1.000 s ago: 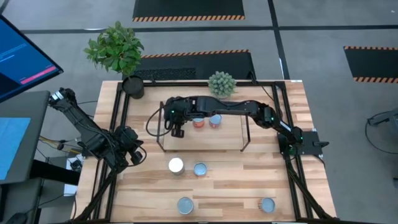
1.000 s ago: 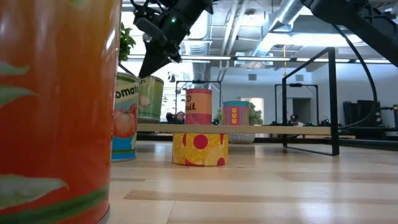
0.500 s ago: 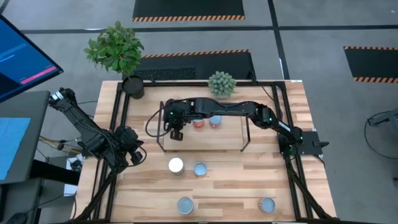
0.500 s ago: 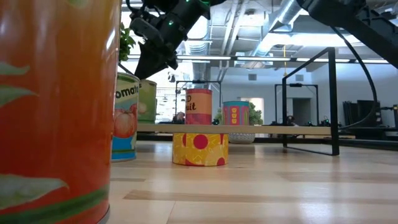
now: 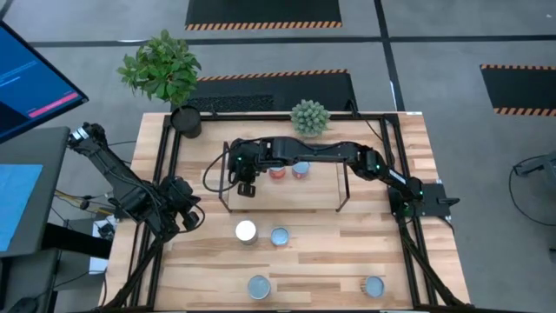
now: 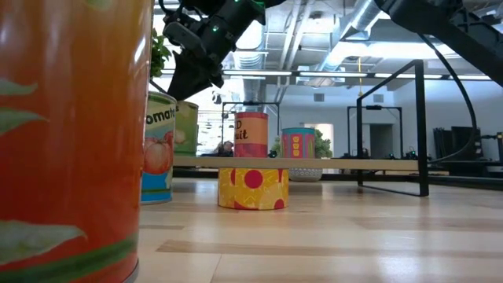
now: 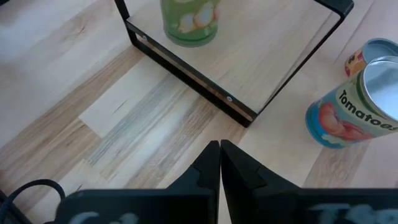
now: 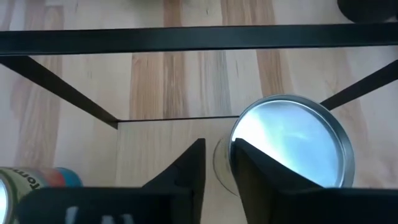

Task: Pick and place cans onto a shelf
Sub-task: Put the canned pears on the shelf, then put the canned tomatoes on the shelf

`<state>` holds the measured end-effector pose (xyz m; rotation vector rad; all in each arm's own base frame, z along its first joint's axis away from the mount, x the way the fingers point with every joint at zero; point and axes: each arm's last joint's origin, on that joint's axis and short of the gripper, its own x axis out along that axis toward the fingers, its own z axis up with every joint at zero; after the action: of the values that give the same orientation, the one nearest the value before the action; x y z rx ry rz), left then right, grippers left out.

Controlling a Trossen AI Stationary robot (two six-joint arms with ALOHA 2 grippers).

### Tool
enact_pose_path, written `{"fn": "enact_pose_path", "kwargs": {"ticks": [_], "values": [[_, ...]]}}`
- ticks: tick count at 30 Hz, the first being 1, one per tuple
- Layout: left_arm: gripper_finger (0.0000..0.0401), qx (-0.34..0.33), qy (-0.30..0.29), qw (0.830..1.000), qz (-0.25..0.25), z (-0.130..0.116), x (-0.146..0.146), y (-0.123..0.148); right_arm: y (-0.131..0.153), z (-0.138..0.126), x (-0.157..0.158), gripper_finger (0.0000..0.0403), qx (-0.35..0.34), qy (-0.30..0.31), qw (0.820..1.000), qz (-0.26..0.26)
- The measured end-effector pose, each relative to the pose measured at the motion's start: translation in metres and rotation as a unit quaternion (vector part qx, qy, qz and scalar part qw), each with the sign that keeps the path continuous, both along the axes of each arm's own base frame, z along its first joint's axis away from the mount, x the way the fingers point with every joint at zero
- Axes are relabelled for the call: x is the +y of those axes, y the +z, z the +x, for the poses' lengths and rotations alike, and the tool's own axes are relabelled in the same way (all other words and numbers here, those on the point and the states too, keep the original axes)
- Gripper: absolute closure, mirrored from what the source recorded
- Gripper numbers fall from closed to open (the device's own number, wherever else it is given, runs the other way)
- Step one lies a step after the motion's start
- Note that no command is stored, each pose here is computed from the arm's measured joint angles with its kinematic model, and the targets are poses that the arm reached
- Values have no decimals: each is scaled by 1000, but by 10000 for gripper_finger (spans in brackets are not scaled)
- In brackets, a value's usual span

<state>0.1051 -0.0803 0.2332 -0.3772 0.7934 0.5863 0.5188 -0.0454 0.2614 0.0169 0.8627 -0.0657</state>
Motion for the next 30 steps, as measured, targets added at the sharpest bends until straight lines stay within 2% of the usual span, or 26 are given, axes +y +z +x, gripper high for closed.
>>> {"fn": "enact_pose_path", "kwargs": {"ticks": [7,14,18,21,24,26,30], "values": [[401,0,0,1000,0,0,0,0,6,0,0,253,-5,5,1000,-11],[401,0,0,1000,0,0,0,0,11,-2,-2,243,-5,-5,999,-46],[401,-1,0,1000,0,0,0,0,23,-7,9,247,-4,-15,996,-85],[401,-3,-3,1000,-2,1,-1,0,37,-13,28,253,-9,-20,990,-137],[401,-1,-15,1000,4,1,-1,0,39,-16,49,259,1,-38,984,-173],[401,-2,-29,1000,7,3,-3,1,35,-22,60,261,26,-71,983,-170],[401,-9,-76,997,8,8,-8,3,24,-39,70,265,92,-174,977,-82]]}}
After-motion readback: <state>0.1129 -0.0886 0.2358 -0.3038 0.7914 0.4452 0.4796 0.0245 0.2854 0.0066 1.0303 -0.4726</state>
